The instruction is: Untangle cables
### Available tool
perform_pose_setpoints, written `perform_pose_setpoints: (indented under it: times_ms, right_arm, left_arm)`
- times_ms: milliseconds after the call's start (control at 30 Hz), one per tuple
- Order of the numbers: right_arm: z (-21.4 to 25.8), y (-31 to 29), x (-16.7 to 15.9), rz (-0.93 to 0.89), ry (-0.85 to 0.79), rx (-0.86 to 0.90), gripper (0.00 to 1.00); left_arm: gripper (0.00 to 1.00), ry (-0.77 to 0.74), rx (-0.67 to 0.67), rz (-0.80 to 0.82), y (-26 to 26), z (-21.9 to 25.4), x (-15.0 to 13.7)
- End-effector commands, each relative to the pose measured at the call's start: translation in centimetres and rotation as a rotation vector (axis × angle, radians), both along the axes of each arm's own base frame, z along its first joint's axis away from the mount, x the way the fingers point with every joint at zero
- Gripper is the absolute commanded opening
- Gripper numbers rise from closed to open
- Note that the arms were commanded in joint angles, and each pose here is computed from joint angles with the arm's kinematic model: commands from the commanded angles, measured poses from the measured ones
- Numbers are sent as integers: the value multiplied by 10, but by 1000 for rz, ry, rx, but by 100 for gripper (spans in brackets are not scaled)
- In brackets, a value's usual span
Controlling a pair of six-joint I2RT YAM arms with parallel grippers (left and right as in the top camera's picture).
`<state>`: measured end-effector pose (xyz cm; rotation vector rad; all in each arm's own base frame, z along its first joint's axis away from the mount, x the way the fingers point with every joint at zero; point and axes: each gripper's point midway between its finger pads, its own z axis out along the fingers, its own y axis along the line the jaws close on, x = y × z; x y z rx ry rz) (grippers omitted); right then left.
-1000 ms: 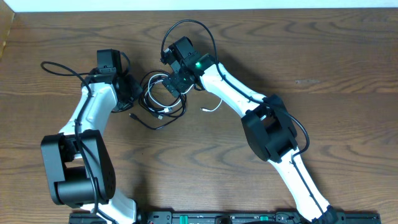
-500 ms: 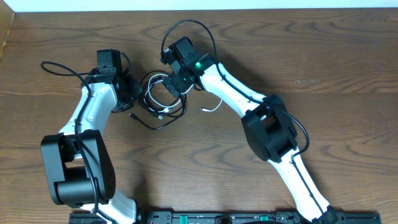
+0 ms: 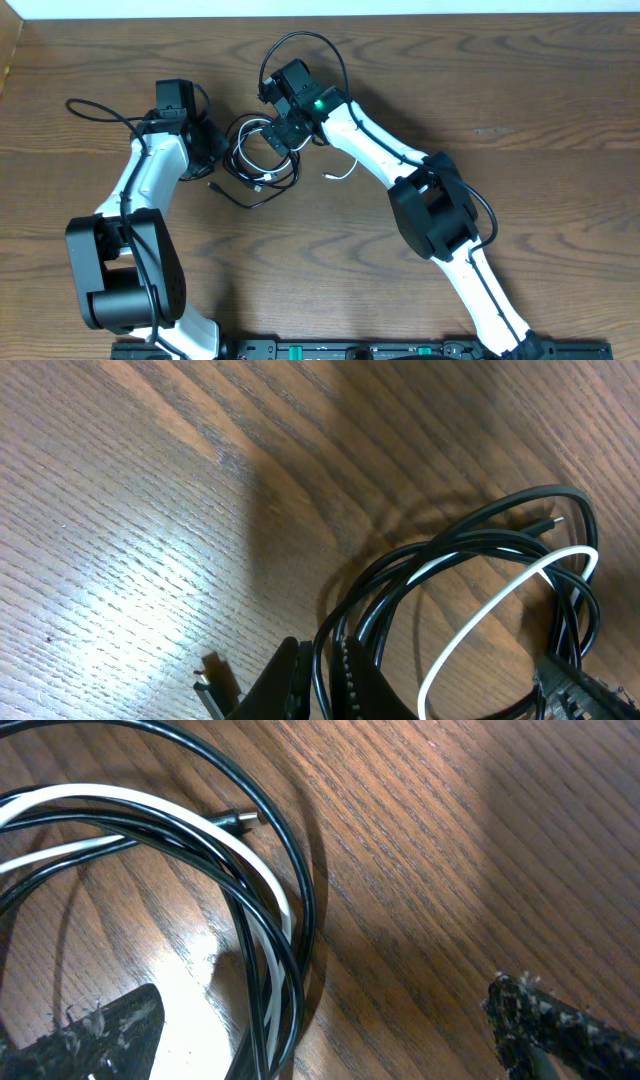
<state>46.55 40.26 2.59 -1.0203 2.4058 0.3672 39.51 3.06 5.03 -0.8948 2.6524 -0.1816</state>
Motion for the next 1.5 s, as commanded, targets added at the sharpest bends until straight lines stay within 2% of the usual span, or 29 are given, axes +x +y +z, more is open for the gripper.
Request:
perform_pose_setpoints:
  times_ms: [0,133,233,433,533,567,667,800,900,967,1300,1467]
  right_arm:
    - [-11,1,0,6,3,-11,98]
    - [-26,0,-1,6,20,-24,86]
    - [-34,-1,-3,6,31,-33,72]
    - [-34,-1,-2,6,31,-32,38]
    - [-35,-1,-3,-5,39,-30,17]
    - [-35,-1,-4,-13,44,-26,13]
    - [-34,2,-7,-12,62,-10,8]
    - [-35,6,-13,2,73,-10,9]
    - [-35,7,-14,4,73,-10,1]
    - [-31,9,-12,5,65,-2,1]
    - [52,17,-3,7,-46,88,1]
    - [63,13,0,-4,-62,91,1]
  left_arm:
    - [12,18,-3,-1,0,-6,-3]
    - [12,18,-3,-1,0,-6,-3]
    - [13,18,-3,-1,0,-6,-3]
    - [13,18,-3,-1,0,-6,-3]
    - [12,19,-3,-1,0,-6,-3]
    - [12,19,-3,-1,0,-6,-3]
    - [12,19,-3,-1,0,-6,-3]
    - [11,19,-3,-1,0,-6,-3]
    - [11,19,-3,-1,0,-6,-3]
    - [11,19,-3,-2,0,-6,-3]
    - [10,19,-3,-2,0,-6,-3]
    - [13,19,-3,-2,0,-6,-3]
